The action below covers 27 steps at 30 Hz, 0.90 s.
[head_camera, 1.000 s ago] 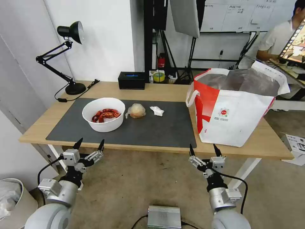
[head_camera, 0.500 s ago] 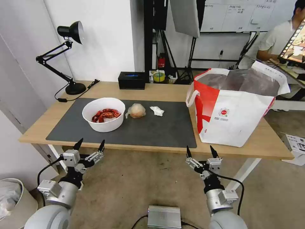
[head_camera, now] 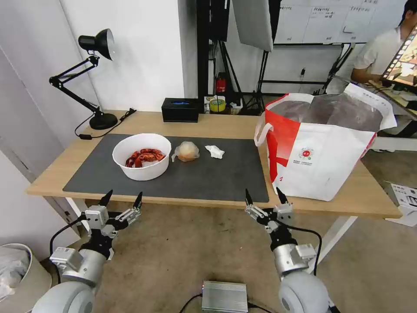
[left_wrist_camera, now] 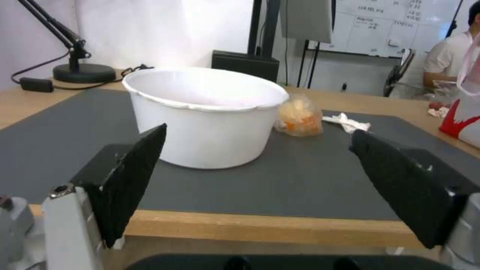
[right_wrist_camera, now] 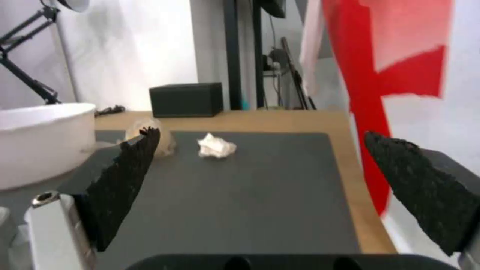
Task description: Pick up the trash from the table and place it into the takeout bag.
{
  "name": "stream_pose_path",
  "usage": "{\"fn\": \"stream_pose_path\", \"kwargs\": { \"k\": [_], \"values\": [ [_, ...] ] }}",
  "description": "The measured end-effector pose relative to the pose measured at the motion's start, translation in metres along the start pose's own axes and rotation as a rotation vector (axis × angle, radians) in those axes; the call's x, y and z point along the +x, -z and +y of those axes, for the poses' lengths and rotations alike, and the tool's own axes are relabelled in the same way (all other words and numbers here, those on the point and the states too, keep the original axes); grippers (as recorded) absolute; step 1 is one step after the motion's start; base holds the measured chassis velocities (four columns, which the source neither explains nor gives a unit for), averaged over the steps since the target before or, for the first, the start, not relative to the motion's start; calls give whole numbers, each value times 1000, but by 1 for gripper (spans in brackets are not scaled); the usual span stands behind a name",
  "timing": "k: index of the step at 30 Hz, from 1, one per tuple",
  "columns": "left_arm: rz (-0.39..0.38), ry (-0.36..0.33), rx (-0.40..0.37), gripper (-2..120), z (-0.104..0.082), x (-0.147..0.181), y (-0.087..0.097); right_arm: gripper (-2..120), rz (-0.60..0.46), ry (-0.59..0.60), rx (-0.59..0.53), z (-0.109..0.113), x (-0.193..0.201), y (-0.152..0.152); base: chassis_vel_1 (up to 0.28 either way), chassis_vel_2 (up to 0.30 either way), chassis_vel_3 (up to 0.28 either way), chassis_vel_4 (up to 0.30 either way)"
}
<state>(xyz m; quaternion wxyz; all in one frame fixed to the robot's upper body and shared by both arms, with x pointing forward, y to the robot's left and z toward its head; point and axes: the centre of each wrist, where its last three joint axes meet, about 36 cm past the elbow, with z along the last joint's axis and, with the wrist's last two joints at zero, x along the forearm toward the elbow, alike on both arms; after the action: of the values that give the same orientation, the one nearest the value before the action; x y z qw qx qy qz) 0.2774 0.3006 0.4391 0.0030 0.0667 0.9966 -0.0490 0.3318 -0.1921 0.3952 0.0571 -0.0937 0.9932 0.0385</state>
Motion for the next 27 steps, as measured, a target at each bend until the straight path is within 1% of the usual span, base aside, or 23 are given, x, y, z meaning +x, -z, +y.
{"fn": "stream_pose_path", "kwargs": {
  "k": [4, 5, 8, 9, 13, 14, 15, 20, 27],
  "values": [
    [6, 3, 1, 100, -4, 3, -2, 100, -1, 12, -22, -1, -21, 5, 0, 0, 0, 0],
    [6, 3, 1, 100, -4, 3, -2, 100, -1, 12, -22, -1, -21, 5, 0, 0, 0, 0],
    [6, 3, 3, 100, -8, 5, -4, 100, 0, 22, -41, -2, -46, 12, 0, 0, 0, 0],
    [6, 3, 3, 100, -8, 5, -4, 100, 0, 22, -41, -2, -46, 12, 0, 0, 0, 0],
    [-3, -2, 2, 100, -10, 5, -1, 100, -5, 27, -70, -1, -89, 28, 0, 0, 0, 0],
    [-3, -2, 2, 100, -10, 5, -1, 100, -5, 27, -70, -1, -89, 28, 0, 0, 0, 0],
    [-5, -3, 1, 100, -11, 5, 0, 100, -1, 30, -80, 1, -99, 33, 0, 0, 0, 0],
    [-6, 1, 1, 100, -11, 7, 1, 100, 42, 36, -94, 10, -131, 42, 0, 0, 0, 0],
    [-6, 8, -5, 100, -9, 8, 2, 100, 121, 21, -77, 21, -165, 41, 0, 0, 0, 0]
  ]
}}
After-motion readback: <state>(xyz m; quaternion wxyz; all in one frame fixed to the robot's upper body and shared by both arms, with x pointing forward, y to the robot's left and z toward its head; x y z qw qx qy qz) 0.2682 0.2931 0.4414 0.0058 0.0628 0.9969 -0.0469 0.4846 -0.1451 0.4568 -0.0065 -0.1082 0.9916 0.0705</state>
